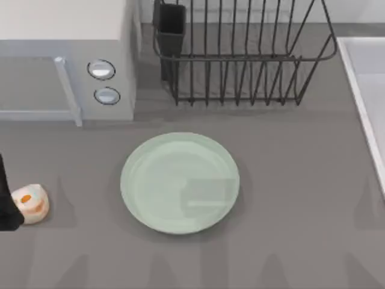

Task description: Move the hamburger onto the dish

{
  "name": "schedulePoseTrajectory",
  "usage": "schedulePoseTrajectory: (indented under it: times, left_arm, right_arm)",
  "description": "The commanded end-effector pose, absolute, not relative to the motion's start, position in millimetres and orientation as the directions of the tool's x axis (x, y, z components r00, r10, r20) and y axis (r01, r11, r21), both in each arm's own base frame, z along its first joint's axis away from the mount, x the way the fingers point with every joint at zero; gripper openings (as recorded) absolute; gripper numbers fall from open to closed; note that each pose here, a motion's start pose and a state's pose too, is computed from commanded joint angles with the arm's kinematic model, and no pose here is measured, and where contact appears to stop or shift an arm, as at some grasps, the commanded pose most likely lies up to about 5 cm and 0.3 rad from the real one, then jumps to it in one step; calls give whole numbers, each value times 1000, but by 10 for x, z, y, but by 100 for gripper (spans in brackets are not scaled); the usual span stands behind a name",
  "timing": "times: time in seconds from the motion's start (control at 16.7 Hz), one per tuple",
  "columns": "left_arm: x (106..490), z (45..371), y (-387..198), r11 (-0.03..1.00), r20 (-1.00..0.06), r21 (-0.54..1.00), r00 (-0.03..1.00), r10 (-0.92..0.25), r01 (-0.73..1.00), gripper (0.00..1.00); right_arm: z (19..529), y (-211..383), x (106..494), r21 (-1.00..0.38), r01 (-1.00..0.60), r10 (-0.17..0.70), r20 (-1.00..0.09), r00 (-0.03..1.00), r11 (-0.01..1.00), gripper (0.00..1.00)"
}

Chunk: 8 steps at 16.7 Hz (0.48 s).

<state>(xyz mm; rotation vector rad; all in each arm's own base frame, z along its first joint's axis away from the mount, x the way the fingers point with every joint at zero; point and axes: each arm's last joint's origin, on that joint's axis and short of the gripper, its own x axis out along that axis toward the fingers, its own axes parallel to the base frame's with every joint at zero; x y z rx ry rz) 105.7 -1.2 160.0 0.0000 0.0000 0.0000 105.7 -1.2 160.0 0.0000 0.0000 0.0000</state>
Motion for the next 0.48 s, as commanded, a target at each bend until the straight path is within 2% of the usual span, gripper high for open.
schedulePoseTrajectory:
  times: [0.24,0.48]
  left_arm:
    - [1060,1650,-12,1000,-25,29,1000,1,0,100]
    - [1129,1893,-17,983,-184,180,983,-6,40,100]
  right_arm:
    - [1600,-12,1057,0,0,0,0,1000,1000,100]
    - [1600,-12,1057,0,0,0,0,1000,1000,100]
